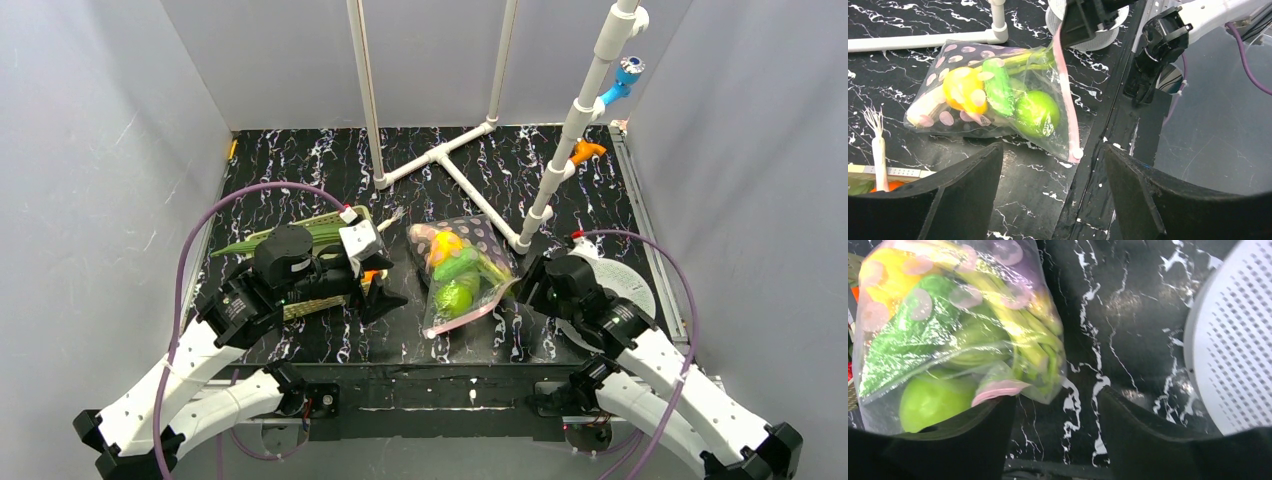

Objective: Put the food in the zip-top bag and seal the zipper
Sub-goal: Place the zipper food storage bag at the center of the board, then reset both arms

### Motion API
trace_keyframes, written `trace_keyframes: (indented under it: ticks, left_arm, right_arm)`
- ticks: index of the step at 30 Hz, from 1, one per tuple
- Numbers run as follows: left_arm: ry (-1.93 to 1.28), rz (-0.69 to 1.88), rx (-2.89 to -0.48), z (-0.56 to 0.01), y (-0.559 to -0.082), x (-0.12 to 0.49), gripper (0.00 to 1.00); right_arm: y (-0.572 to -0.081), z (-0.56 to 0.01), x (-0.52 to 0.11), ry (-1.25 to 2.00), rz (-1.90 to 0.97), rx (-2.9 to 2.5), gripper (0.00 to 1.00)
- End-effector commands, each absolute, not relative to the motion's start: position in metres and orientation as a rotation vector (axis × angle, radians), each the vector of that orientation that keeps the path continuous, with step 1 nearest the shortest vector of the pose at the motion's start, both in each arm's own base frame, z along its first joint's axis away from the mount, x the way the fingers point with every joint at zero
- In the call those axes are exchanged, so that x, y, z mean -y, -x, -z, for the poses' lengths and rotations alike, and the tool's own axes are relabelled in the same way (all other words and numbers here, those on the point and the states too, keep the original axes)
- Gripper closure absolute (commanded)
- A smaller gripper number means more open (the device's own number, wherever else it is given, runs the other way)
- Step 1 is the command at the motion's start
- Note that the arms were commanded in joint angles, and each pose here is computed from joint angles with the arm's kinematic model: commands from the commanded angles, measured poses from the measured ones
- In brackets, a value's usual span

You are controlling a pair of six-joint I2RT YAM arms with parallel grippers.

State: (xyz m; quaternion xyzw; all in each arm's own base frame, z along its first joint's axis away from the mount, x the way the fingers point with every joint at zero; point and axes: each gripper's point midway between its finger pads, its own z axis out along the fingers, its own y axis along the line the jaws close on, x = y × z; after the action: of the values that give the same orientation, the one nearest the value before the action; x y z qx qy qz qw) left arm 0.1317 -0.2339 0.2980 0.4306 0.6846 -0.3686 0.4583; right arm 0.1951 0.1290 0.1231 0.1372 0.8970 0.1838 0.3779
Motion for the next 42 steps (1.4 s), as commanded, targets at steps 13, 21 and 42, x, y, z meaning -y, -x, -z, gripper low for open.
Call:
trace_keyframes:
  ticks: [13,21,42]
  left_arm:
    - [-0.930,0.788,-1.685,-0.310,-0.150,0.218,0.26]
    - [-0.710,0.610,-1.710,-0.318,-0.170,0.182,0.23]
    - [-0.425,0.342,-1.459,-0.426,-0.154,0.078,0.19]
  right_arm:
    - [-0.149,-0.266,-0.209,0.336,-1.109,-1.954,0.02]
    - [-0.179,-0.176,-0.226,0.114,-1.071,-2.217,0.02]
    - [-0.170,-0.309,-0.099,-0.017,-0.522,-1.964,0.02]
